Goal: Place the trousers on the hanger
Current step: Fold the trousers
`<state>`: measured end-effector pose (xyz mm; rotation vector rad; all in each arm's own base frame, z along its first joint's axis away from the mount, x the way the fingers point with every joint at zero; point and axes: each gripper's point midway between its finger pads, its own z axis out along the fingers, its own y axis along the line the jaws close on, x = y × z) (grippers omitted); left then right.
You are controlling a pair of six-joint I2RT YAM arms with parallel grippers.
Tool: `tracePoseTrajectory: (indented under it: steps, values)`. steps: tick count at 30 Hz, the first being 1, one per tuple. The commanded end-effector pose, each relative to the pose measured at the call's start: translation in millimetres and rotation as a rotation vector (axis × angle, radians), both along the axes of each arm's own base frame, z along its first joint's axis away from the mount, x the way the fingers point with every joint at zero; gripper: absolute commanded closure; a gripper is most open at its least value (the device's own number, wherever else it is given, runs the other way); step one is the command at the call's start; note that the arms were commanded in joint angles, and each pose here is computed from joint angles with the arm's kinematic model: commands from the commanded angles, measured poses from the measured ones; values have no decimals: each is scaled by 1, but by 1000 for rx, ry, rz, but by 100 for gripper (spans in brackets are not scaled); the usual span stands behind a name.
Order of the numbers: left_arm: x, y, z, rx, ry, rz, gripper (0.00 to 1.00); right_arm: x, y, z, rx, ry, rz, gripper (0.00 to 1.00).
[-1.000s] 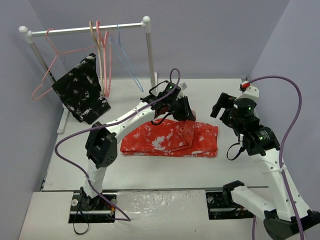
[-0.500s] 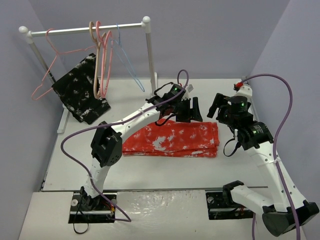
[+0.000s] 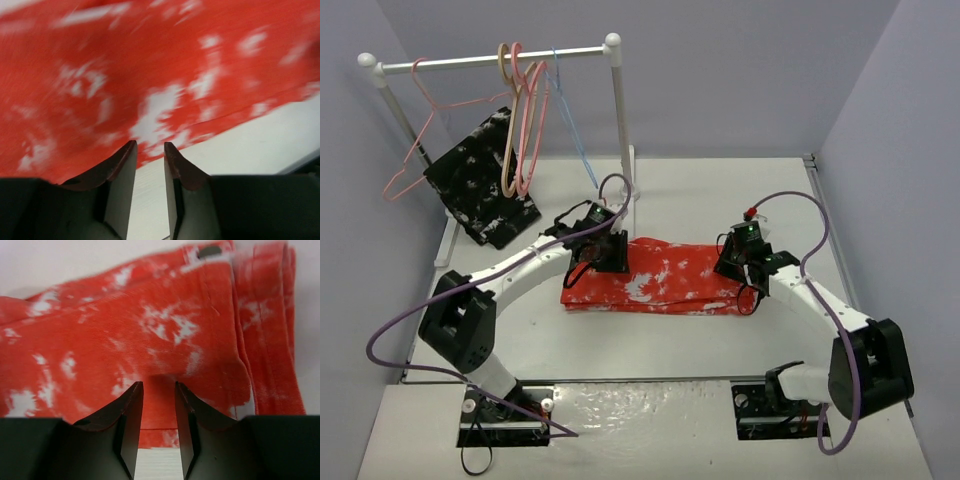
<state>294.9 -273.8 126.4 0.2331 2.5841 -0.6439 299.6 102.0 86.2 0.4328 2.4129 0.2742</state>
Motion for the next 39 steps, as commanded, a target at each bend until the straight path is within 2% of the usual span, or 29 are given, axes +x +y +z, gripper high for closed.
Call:
tracePoseTrajectory:
  steps: [1, 4, 7, 11, 16, 18, 22, 27, 30, 35, 39]
  values:
    - [-1, 33, -59, 131, 52, 91, 77, 17, -4, -22, 56, -41, -106, 72]
    - [-17, 41, -95, 174, 162, 140, 80, 7, -23, -52, 33, 46, -181, 74]
    - [-44, 42, -121, 170, 246, 168, 89, 1, -39, -68, 10, 110, -245, 75]
    - [-68, 33, -127, 146, 256, 149, 92, 5, -60, -69, -67, 128, -308, 76]
    - [-72, 12, -93, 83, 153, 88, 91, 30, -81, -45, -113, 67, -322, 77]
    - [-67, 14, -73, 57, 107, 104, 90, 52, -67, -18, -83, -8, -241, 78]
    - [-41, 35, -23, -27, -26, 177, 86, 72, -3, 39, 58, -164, 47, 75]
    - [-11, 54, -6, -111, -90, 180, 86, 54, 90, 84, 237, -280, 358, 72]
    - [-1, 55, -12, -131, -78, 145, 86, 36, 137, 90, 366, -295, 508, 71]
    - [13, 57, -39, -123, -39, 125, 87, 1, 187, 32, 471, -169, 646, 74]
    - [20, 86, -63, -20, -4, 239, 91, -14, 189, -22, 489, -92, 635, 80]
